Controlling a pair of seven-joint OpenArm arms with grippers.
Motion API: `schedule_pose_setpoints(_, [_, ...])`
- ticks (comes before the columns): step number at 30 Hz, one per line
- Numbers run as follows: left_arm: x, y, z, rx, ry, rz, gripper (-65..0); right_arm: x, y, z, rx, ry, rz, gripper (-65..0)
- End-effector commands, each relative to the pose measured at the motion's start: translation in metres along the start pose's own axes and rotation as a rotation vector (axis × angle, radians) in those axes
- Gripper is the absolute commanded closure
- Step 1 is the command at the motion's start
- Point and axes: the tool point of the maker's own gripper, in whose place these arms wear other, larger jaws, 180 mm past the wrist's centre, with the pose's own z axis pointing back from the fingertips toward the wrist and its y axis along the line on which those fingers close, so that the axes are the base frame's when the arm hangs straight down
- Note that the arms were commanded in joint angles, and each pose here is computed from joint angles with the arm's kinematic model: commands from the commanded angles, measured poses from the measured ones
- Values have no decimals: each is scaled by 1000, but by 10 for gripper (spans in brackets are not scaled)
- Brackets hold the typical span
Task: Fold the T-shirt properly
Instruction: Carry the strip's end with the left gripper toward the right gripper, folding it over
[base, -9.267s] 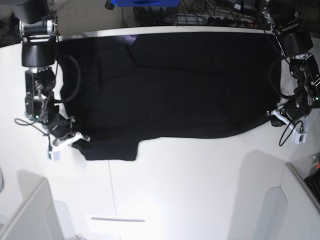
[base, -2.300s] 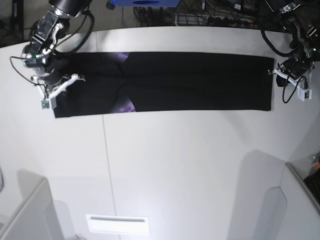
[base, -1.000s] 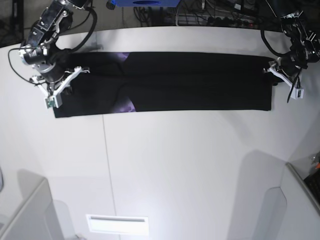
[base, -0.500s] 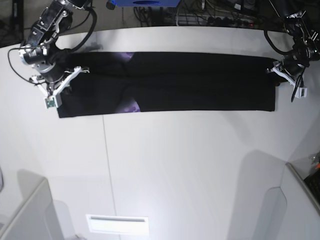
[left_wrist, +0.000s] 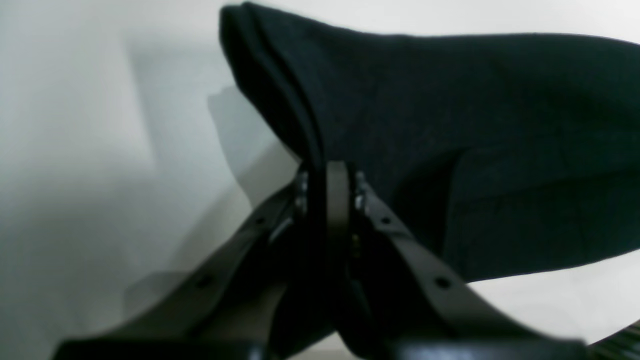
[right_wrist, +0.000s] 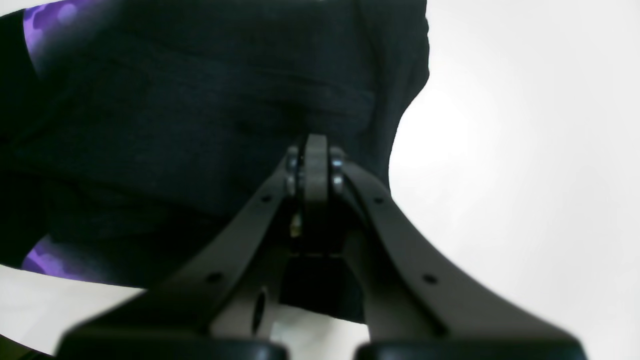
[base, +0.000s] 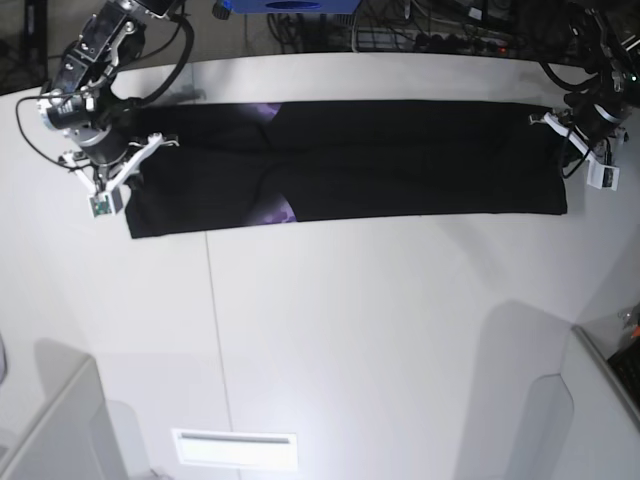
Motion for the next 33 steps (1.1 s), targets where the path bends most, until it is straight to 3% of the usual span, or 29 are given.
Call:
schedule_pose_setpoints(1, [14, -5, 6, -7, -50, -26, 0, 13, -2, 3, -3, -47, 10, 0])
schedule_pose_setpoints(9, [20, -42, 5, -75, -67, -83, 0, 13, -1, 3, -2, -47, 8, 0])
schedule_pose_setpoints(33, [21, -203, -44, -400, 13, -7, 0, 13, 0, 2, 1, -47, 4, 0])
